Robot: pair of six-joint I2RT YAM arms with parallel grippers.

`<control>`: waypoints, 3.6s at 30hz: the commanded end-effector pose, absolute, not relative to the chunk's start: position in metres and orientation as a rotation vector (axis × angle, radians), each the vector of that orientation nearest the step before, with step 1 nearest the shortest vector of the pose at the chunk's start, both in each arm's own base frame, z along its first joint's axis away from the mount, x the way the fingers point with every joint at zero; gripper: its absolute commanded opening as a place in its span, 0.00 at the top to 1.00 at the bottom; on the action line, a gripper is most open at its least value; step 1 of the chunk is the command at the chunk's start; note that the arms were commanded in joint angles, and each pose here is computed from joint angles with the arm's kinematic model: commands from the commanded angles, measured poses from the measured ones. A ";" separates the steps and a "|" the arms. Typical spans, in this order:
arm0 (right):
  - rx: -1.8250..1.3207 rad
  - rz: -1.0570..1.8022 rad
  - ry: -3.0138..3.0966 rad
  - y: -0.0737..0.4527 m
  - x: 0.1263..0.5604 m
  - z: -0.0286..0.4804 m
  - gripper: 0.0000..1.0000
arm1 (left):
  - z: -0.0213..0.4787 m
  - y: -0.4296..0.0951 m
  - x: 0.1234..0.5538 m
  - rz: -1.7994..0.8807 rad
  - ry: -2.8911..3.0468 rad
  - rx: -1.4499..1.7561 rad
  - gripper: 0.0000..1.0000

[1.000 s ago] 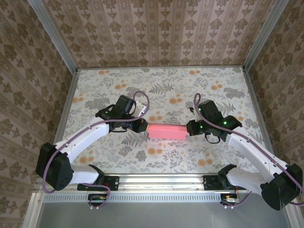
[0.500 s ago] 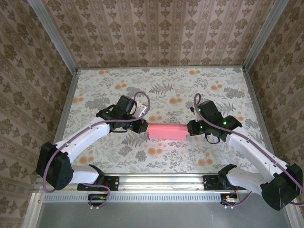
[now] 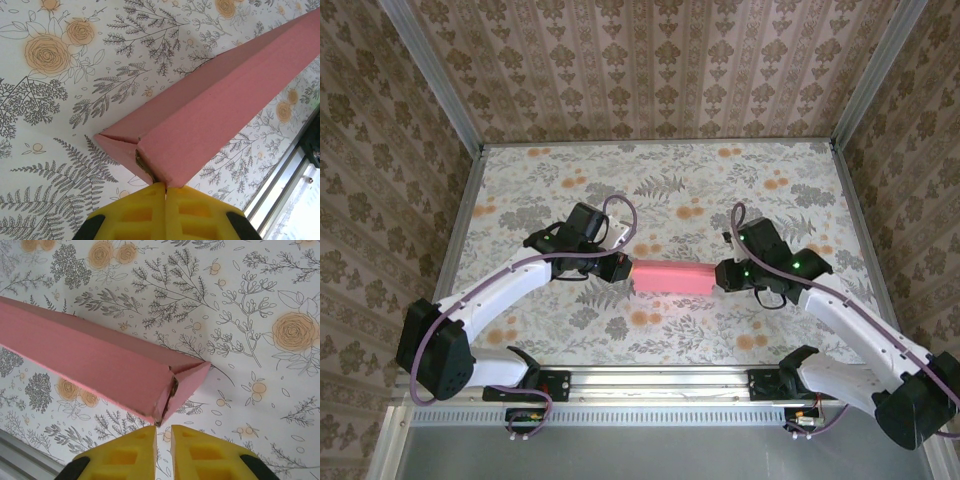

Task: Fold the paper box

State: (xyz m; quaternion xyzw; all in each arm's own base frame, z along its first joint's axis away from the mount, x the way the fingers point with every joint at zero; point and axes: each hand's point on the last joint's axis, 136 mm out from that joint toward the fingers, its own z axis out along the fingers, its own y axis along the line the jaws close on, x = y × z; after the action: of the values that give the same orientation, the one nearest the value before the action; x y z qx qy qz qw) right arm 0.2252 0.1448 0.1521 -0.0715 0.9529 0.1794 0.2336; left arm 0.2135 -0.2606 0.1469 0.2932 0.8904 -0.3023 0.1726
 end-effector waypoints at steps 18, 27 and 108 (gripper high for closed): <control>-0.187 0.628 2.542 0.174 0.258 0.176 0.92 | 0.127 -0.251 0.202 -0.803 2.612 0.861 1.00; -0.159 0.679 2.582 0.171 0.238 0.147 0.92 | 0.135 -0.259 0.204 -0.864 2.606 0.812 0.95; -0.773 0.465 2.493 0.208 0.252 0.197 0.00 | 0.107 -0.278 0.220 -0.974 2.501 0.901 1.00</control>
State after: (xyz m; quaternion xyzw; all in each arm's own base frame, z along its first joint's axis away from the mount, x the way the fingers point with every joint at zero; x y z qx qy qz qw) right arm 0.2569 0.2166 0.2129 -0.2241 0.9025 0.2377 0.2807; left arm 0.2333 -0.2967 0.1494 0.3182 0.8365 -0.3941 0.2090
